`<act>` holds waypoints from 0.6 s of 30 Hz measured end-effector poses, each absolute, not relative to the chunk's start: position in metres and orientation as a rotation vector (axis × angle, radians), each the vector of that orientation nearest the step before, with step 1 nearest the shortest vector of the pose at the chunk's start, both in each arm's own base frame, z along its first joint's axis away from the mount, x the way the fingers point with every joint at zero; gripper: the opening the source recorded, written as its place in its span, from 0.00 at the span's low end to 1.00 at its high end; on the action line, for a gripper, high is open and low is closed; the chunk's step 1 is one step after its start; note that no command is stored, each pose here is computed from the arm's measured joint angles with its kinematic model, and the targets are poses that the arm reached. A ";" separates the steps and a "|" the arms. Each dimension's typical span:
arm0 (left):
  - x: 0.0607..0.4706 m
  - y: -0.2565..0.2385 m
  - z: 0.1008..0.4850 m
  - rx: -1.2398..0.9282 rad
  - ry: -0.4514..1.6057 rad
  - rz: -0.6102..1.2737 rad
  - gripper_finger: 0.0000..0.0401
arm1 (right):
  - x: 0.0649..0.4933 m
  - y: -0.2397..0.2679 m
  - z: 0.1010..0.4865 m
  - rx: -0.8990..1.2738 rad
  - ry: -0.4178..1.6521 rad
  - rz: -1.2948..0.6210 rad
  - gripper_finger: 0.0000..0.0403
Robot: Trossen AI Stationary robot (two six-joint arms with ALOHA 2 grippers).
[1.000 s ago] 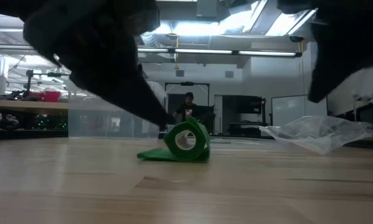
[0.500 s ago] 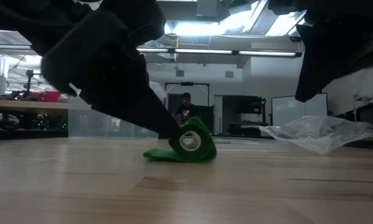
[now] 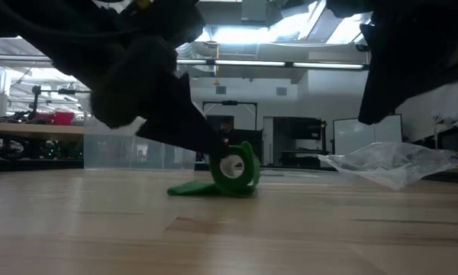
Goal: Roll bandage
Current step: Roll the green bandage
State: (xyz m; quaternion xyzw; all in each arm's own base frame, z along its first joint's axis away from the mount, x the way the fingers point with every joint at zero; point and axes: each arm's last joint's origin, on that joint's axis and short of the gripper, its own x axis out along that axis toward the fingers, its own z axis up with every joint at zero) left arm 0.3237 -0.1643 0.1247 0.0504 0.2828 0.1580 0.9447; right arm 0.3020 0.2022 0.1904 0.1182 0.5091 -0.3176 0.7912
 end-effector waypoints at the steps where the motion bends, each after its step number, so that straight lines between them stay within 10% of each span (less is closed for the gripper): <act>1: 0.324 -0.162 0.125 0.121 0.576 0.333 0.38 | 0.303 0.203 0.190 0.267 1.097 -0.676 0.41; 18: 0.324 -0.161 0.126 0.185 0.561 0.367 0.38 | 0.304 0.204 0.190 0.265 1.103 -0.651 0.41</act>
